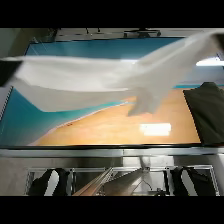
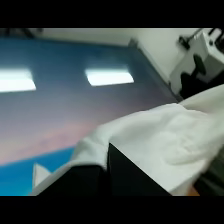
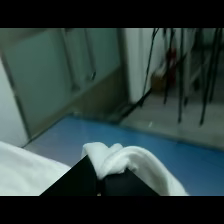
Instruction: Fold the shirts.
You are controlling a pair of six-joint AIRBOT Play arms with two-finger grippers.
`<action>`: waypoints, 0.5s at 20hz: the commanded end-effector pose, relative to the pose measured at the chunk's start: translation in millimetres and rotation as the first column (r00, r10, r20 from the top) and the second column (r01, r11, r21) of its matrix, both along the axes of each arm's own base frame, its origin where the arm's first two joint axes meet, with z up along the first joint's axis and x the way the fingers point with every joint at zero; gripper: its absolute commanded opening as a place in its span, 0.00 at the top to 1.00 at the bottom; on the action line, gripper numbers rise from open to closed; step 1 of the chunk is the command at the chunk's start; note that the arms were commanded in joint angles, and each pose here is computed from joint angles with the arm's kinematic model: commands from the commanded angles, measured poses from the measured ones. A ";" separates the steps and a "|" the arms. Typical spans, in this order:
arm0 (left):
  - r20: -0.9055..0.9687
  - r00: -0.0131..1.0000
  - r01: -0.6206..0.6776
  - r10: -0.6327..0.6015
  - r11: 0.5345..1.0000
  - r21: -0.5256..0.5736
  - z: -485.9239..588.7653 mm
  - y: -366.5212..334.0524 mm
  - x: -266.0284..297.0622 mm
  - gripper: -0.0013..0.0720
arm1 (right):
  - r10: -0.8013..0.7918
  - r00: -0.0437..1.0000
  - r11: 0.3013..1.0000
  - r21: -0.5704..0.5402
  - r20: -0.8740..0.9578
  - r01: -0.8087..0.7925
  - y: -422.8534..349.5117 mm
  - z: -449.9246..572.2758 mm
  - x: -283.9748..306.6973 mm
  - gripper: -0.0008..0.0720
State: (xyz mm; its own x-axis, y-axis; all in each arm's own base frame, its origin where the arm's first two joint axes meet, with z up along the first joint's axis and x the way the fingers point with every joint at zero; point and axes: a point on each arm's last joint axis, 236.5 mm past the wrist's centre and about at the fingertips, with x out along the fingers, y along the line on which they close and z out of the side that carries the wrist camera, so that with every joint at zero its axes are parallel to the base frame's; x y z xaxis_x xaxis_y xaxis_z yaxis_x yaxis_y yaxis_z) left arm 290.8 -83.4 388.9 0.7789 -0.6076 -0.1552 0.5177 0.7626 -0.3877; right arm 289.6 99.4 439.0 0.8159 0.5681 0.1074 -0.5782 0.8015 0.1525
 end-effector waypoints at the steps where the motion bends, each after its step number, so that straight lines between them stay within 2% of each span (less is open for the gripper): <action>1: 0.264 0.960 -0.096 0.090 0.995 0.012 87.3 -1.1 -43.7 0.96 | -0.164 0.948 0.985 0.000 0.274 0.170 -9.1 80.5 -63.4 0.96; 3: 0.241 0.970 -0.036 0.039 0.999 -0.017 85.8 -1.6 -37.5 0.96 | -0.118 0.973 0.992 -0.016 0.200 0.124 -5.1 62.9 -49.8 0.96; 5: 0.117 0.990 0.086 -0.078 0.994 -0.071 51.2 -7.6 -13.5 0.96 | -0.047 0.997 0.998 -0.027 0.056 0.049 -5.6 28.2 -15.9 0.96; 7: -0.105 0.977 0.171 -0.183 0.979 -0.115 -24.4 -20.1 29.8 0.96 | 0.024 0.996 1.000 -0.005 -0.085 -0.024 -6.8 -11.5 27.3 0.96; 10: -0.428 0.886 0.175 -0.178 0.983 -0.046 -173.0 -37.1 90.8 0.96 | 0.081 0.940 0.996 -0.008 -0.332 -0.089 -0.9 -108.5 108.4 0.96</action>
